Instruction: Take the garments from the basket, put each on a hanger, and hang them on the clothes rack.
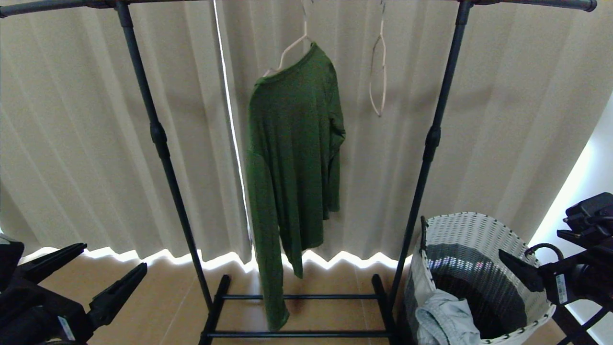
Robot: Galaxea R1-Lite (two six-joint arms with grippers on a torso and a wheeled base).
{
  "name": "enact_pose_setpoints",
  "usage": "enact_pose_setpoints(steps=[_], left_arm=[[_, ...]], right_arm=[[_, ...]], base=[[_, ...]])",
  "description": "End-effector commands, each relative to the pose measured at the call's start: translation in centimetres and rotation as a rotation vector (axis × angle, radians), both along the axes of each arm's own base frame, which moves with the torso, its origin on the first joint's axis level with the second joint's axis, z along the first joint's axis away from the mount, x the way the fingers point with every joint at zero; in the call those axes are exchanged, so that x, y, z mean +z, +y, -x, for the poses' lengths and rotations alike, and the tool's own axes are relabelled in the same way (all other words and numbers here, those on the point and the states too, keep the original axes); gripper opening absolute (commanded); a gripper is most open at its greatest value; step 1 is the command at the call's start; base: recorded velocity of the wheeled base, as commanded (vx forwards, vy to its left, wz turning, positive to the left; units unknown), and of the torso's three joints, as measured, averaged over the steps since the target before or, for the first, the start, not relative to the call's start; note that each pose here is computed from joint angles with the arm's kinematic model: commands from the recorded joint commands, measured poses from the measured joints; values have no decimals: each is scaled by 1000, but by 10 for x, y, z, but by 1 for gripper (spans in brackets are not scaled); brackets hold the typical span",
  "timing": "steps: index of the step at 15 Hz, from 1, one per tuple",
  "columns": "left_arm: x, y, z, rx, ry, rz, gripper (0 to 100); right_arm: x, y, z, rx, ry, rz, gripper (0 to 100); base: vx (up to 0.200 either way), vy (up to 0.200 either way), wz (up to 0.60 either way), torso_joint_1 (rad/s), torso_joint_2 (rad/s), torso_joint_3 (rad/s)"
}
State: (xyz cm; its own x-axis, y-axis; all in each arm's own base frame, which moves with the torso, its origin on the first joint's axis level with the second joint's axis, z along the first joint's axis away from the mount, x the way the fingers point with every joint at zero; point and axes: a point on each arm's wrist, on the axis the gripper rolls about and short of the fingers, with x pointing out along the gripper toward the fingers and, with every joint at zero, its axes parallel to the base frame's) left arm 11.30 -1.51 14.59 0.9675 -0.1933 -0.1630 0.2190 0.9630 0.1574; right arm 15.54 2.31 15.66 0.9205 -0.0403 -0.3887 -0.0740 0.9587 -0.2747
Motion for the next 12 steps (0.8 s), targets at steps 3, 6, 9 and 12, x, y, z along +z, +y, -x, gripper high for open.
enact_pose_setpoints(steps=[3, 6, 9, 12], left_arm=[[0, 0, 0, 0, 1, 0, 100], [0, 0, -2, 0, 6, 1, 100], [-1, 0, -4, 0, 17, -1, 100], [-1, -1, -4, 0, 21, -3, 100]], right_arm=[[-1, 0, 0, 0, 3, 1, 100], [-1, 0, 0, 0, 6, 1, 100], [-4, 0, 1, 1, 21, 5, 100], [-9, 0, 2, 5, 46, 12, 100]], base=[[0, 0, 0, 0, 0, 0], [0, 0, 0, 0, 0, 0], [67, 0, 0, 2, 1, 1], [200, 0, 0, 4, 1, 4]])
